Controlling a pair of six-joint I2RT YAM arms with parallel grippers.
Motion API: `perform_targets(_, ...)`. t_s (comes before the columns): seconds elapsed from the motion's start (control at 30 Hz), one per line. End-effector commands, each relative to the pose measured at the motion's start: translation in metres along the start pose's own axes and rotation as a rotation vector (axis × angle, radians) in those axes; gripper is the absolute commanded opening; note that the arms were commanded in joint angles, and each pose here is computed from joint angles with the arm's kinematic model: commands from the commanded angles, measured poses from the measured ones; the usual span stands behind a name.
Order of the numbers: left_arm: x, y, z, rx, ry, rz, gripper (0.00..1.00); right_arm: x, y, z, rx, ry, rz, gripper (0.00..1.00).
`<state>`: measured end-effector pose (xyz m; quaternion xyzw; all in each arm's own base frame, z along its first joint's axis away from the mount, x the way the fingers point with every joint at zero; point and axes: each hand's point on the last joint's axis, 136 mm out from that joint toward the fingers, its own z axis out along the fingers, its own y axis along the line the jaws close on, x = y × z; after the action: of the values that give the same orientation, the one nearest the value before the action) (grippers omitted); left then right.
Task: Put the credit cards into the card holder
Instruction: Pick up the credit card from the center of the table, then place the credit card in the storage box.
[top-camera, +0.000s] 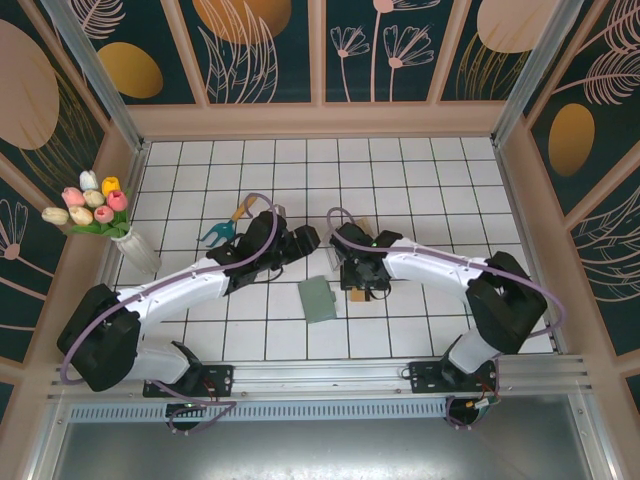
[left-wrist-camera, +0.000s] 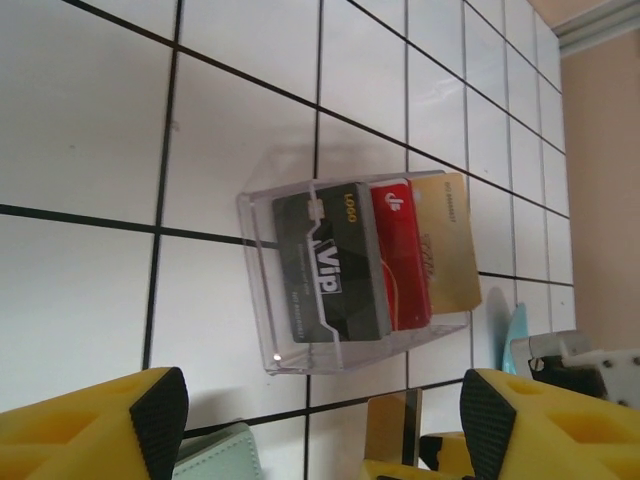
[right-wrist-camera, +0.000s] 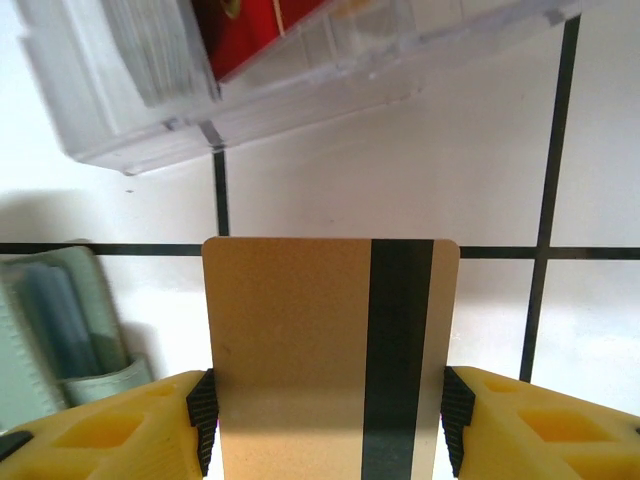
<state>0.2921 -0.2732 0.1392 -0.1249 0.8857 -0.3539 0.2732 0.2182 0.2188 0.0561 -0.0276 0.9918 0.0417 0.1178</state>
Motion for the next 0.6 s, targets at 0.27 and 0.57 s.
perform_targets(0.27, 0.043, 0.007, -0.022, 0.229, 0.076, -0.052, 0.72, -0.018, 0.010, -0.027, -0.066, -0.064, 0.045, 0.62)
perform_targets(0.57, 0.050, 0.010, -0.022, 0.226, 0.090, -0.022, 0.73, -0.044, 0.019, -0.040, -0.090, -0.123, 0.042, 0.62)
